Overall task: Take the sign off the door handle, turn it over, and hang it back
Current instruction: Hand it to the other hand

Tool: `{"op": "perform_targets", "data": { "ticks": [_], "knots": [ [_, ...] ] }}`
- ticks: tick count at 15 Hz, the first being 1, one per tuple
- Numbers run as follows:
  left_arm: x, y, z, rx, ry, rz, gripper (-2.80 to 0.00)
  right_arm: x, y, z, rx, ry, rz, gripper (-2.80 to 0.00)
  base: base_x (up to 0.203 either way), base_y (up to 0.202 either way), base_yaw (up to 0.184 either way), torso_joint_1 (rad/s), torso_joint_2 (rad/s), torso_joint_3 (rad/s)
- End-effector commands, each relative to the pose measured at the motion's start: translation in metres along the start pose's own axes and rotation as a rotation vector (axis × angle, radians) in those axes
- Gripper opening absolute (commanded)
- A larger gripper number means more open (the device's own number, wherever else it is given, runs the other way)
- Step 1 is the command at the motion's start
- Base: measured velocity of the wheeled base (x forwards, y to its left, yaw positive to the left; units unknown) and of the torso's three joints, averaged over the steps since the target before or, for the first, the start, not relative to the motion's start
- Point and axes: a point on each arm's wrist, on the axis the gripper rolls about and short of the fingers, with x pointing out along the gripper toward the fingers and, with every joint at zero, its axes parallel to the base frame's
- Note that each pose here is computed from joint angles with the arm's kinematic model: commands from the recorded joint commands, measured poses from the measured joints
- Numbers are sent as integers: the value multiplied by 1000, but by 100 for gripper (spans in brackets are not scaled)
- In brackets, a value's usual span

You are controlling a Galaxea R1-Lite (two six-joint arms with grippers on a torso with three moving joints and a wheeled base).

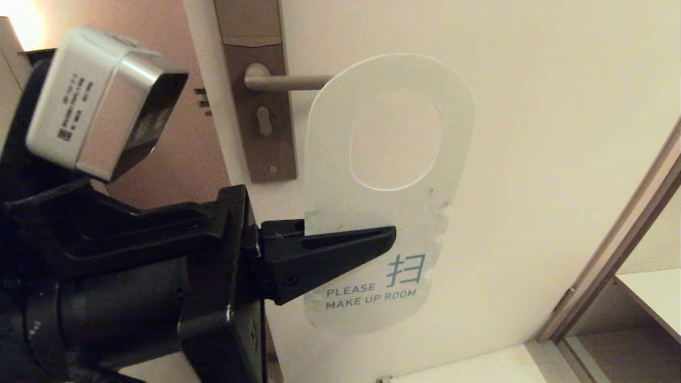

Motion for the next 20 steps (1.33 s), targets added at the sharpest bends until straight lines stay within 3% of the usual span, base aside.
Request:
{"op": "perform_targets", "data": {
  "ticks": [1,3,6,11,15,20],
  "knots": [
    [-4,5,-4,-3,11,-20,-280,0,0,0,0,1,1,-280,0,0,0,0,0,0],
    [-3,8,-6,-11,22,-76,-280,0,0,0,0,1,1,-280,0,0,0,0,0,0],
    [7,14,-15,-29,52,-84,-280,0,0,0,-1,1,1,-280,0,0,0,0,0,0],
    [26,23,-32,-22,36,-122,-280,0,0,0,-2,1,1,-280,0,0,0,0,0,0],
    [23,35,-34,-24,43,-111,-280,0,0,0,-18,1,1,-280,0,0,0,0,0,0],
    [18,56,-35,-21,53,-180,-280,0,0,1,-20,7,2,-280,0,0,0,0,0,0]
  ]
}}
